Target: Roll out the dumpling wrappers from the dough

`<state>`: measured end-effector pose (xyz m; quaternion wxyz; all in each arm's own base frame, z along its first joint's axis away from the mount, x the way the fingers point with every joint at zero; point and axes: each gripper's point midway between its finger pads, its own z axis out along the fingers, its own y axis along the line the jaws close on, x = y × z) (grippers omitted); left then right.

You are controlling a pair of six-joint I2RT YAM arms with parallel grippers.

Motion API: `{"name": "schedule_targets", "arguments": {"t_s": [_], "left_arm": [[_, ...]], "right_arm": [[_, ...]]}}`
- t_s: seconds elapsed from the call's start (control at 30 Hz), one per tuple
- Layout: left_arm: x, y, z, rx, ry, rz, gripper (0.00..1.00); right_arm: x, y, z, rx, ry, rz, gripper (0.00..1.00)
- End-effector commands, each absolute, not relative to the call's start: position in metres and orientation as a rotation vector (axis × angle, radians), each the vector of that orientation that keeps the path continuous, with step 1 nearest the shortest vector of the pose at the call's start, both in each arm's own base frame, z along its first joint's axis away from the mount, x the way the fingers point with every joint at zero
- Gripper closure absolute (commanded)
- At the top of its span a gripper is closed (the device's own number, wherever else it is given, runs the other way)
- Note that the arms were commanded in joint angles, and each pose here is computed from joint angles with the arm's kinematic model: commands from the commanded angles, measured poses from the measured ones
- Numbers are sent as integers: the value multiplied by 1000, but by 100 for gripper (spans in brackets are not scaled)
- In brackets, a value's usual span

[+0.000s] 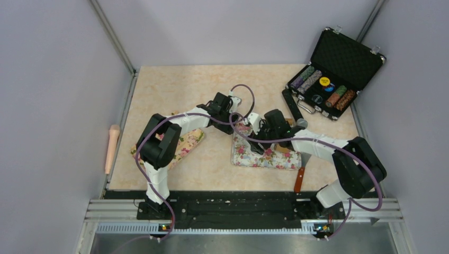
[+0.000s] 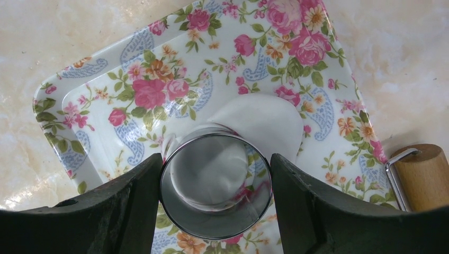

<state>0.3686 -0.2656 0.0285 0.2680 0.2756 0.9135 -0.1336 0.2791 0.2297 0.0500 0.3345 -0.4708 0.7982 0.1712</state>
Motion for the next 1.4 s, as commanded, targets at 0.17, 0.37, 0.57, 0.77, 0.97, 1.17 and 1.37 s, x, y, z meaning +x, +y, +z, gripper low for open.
{"name": "schedule_targets", "arguments": {"t_s": [0.17,0.37,0.57,0.77,0.97,1.17,1.37], "left_arm": [[365,-274,27,767,2455,-372,40],[365,-273,29,767,2453,-369,40],[366,-273,31,766,2445,-366,40],[367,-273,31,767,2442,-363,40],[366,-271,33,767,2440,-355,40],[367,-271,34,766,2432,-353,40],[367,-271,33,769,2435,-354,40]], "right_arm": [[262,239,53,-1300,2073,483,33],[264,247,93,-1336,1970,505,3],[263,245,123,-1365,1848,500,1],[270,234,111,-1393,1855,425,3],[280,231,101,-1364,1851,374,9],[278,232,89,-1366,1885,392,7],[279,228,80,-1352,1933,412,7]]}}
